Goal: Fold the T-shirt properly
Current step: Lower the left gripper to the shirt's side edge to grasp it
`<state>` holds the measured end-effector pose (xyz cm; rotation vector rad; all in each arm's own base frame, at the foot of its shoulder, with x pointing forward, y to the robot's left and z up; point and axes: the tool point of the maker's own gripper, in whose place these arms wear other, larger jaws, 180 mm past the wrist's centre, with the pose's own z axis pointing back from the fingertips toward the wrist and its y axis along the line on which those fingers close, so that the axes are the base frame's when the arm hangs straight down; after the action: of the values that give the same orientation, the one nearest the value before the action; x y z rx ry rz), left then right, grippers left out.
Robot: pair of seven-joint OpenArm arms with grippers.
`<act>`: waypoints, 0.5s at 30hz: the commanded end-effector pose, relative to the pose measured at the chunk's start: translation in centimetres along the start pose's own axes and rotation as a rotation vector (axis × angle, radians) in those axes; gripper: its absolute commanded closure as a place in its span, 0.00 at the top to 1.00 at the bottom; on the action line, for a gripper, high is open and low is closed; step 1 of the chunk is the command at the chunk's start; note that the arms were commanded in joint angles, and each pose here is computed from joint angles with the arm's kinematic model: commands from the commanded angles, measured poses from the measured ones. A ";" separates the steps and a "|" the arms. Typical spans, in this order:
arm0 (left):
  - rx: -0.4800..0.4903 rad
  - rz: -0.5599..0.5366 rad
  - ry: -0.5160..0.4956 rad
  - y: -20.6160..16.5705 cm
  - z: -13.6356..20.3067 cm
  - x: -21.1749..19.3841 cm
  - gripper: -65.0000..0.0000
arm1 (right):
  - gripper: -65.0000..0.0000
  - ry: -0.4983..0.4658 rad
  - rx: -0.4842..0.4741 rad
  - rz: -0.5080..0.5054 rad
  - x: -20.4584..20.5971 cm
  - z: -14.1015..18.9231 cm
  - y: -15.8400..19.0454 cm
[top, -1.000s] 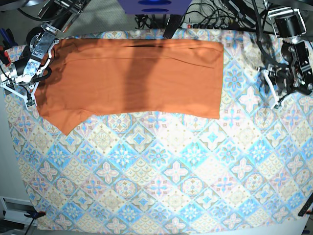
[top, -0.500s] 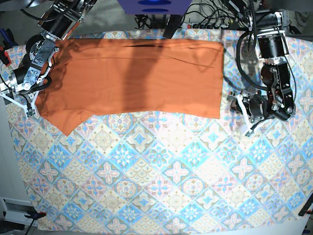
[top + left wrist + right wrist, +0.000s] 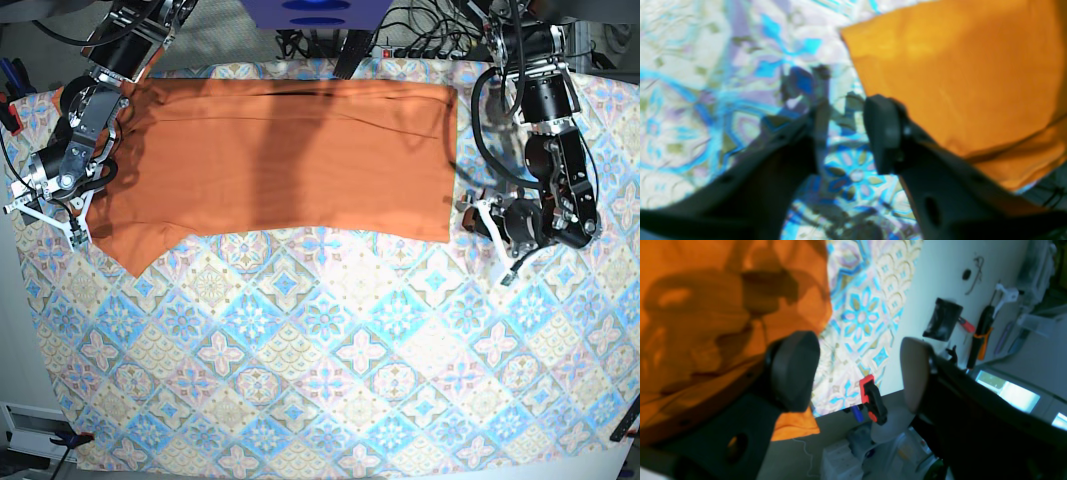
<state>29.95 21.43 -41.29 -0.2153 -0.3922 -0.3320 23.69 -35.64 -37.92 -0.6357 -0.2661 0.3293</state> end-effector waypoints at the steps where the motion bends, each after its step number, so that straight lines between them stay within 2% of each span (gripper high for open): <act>1: 0.015 0.021 -0.055 0.9 0.9 1.3 0.45 | 0.61 -0.008 -0.040 -0.006 0.3 0.3 -1.5; 4: 0.021 0.095 -0.095 1.7 1.3 1.1 0.51 | 0.61 -0.005 -0.038 -0.003 0.2 0.2 -1.4; 8: -0.009 0.112 -0.106 0.5 0.6 1.3 0.50 | 0.61 0.012 -0.031 0.007 -0.1 -0.1 -1.1; 15: -0.112 0.179 -0.055 -1.4 -2.3 0.5 0.50 | 0.61 0.017 -0.040 0.012 -0.2 -0.1 -1.3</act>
<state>29.21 18.91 -44.23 -0.3734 -0.3540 -0.1627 23.12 -35.93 -38.60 -0.6398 -0.2283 0.3392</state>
